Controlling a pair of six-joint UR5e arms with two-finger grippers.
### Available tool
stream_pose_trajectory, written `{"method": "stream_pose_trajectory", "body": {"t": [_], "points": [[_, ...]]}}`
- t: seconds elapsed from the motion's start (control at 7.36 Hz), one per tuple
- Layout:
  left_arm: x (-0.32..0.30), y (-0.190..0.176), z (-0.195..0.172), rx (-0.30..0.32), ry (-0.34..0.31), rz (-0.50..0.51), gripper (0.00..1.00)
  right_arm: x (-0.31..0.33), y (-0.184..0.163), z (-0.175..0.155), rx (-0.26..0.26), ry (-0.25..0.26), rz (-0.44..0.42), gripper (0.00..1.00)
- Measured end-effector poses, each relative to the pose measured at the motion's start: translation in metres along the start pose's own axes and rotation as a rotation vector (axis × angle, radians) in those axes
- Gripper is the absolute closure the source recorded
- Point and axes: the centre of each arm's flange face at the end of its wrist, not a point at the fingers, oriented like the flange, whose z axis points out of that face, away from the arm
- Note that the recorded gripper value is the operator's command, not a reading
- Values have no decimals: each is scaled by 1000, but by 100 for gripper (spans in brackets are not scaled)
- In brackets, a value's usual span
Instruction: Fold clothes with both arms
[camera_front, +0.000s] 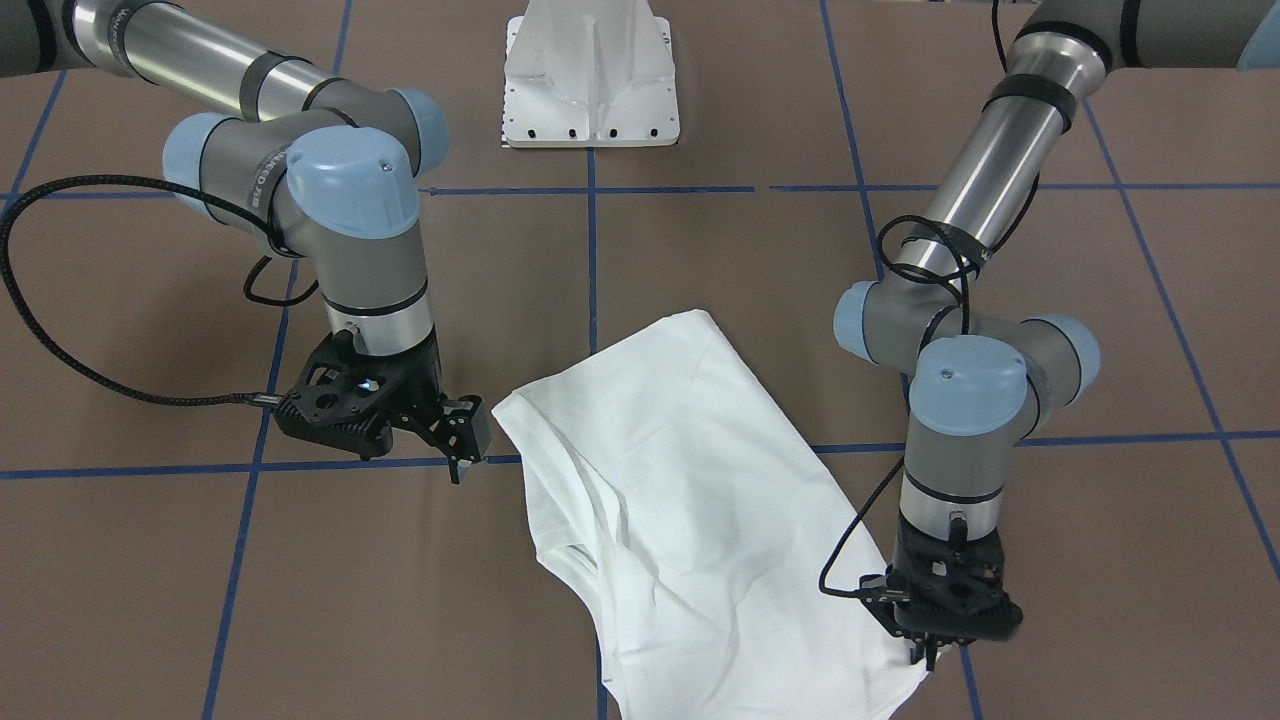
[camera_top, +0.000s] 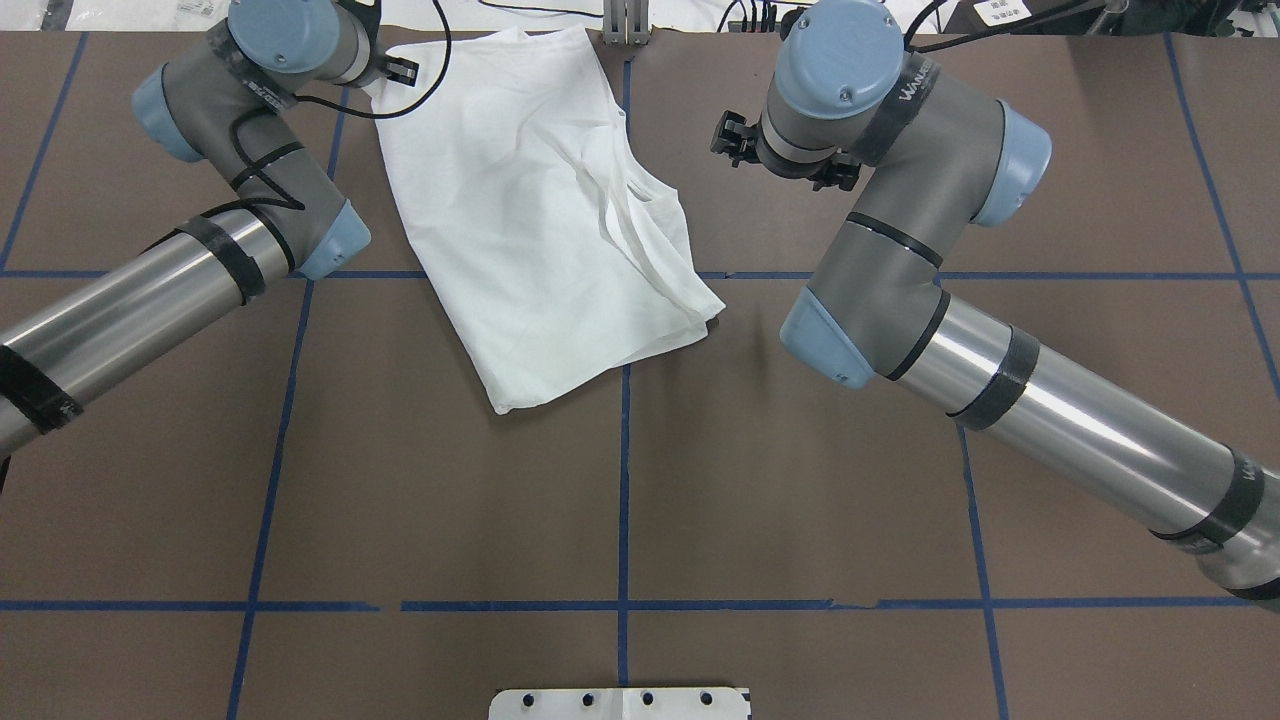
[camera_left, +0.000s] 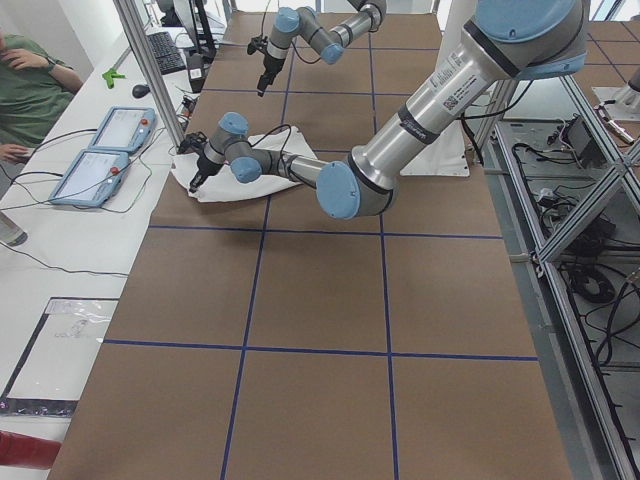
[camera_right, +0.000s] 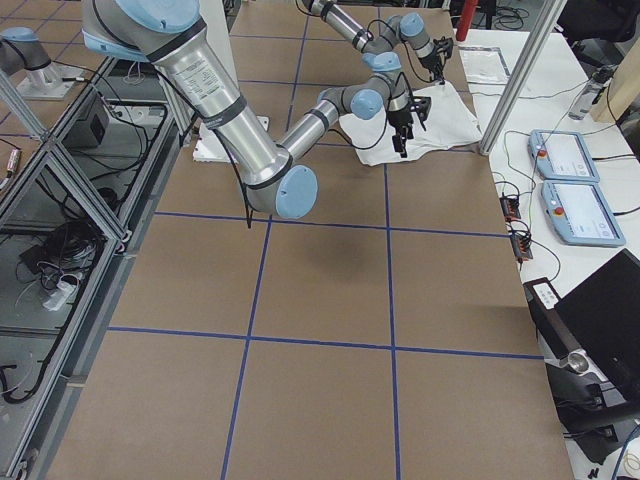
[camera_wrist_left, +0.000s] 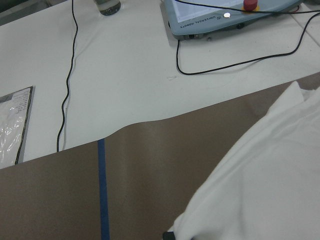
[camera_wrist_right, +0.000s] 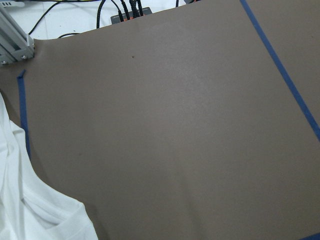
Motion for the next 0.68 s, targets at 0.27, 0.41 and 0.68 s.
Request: {"method": "stream_pose_trajectory", "body": {"t": [0.27,0.41,0.68], "points": [[-29,18,-24,-16,117,10,0,-31,21,2,23,-7,63,7],[-40,30,-34,-18,145,8,0,-57,28,12,47,-14,100,10],[-51,45,-39,-25,157,-3,0,-97,36,55,94,-47,132,15]]}}
